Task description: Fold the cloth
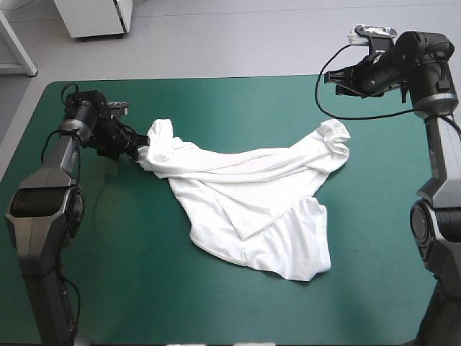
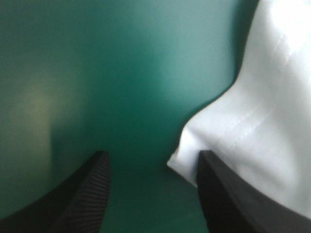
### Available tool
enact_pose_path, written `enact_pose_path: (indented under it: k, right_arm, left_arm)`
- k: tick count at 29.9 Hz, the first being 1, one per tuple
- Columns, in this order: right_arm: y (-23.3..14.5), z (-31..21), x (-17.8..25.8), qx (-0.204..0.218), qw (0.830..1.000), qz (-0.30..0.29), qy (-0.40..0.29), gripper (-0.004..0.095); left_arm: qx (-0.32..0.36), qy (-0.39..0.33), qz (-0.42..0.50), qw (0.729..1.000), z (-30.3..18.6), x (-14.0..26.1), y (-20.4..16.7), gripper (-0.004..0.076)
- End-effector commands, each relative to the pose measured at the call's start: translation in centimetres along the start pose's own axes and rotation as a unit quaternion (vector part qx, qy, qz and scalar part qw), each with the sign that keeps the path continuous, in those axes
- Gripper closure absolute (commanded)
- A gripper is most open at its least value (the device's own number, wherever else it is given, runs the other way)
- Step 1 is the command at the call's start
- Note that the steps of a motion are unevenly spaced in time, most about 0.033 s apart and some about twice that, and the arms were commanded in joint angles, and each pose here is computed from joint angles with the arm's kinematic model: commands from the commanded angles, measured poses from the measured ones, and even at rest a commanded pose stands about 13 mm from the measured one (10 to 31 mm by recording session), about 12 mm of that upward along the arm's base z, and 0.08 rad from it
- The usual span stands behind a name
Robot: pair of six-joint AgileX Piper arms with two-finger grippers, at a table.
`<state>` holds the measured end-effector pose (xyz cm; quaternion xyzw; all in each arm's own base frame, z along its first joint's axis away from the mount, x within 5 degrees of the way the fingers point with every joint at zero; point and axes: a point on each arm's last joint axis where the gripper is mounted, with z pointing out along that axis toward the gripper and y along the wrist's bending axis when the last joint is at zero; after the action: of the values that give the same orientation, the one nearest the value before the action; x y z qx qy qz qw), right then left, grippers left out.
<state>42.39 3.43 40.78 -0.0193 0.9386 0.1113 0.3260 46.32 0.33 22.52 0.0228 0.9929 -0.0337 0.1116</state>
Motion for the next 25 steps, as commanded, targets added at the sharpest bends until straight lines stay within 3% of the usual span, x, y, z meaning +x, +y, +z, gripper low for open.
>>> enact_pose_path:
  k: [1, 6, 8, 11, 13, 21, 25]
  right_arm:
    - [0.8, -4.1, -0.6, -0.006, 0.999, -0.011, -0.049, 0.0494]
    - [0.7, -4.1, -0.6, -0.001, 0.999, -0.013, -0.048, 0.0494]
    - [0.7, -4.1, -0.6, -0.001, 0.999, -0.013, -0.048, 0.0494]
    - [0.6, -4.1, -0.6, 0.002, 0.999, -0.014, -0.048, 0.0494]
    - [0.6, -4.1, -0.6, 0.006, 0.999, -0.015, -0.050, 0.0494]
    - [0.7, -4.1, -0.5, 0.000, 0.999, -0.002, -0.046, 0.0493]
    - [2.6, -3.6, 0.8, -0.019, 0.999, -0.022, -0.018, 0.0493]
  left_arm:
    - [0.036, -0.033, -0.005, 0.999, -1.8, -0.6, -1.1, 0.0328]
    - [0.036, -0.025, 0.017, 0.999, -1.0, -0.7, -2.4, 0.0332]
    - [0.030, -0.028, 0.021, 0.999, -0.8, -0.7, -2.5, 0.0369]
    - [0.032, -0.031, 0.025, 0.999, -0.8, -0.8, -2.6, 0.0556]
    - [0.035, -0.027, 0.029, 0.999, -0.8, -0.7, -2.8, 0.0732]
    - [0.029, -0.016, 0.041, 0.999, -0.8, -0.5, -2.8, 0.0746]
    - [0.029, -0.016, 0.041, 0.999, -0.8, -0.5, -2.8, 0.0746]
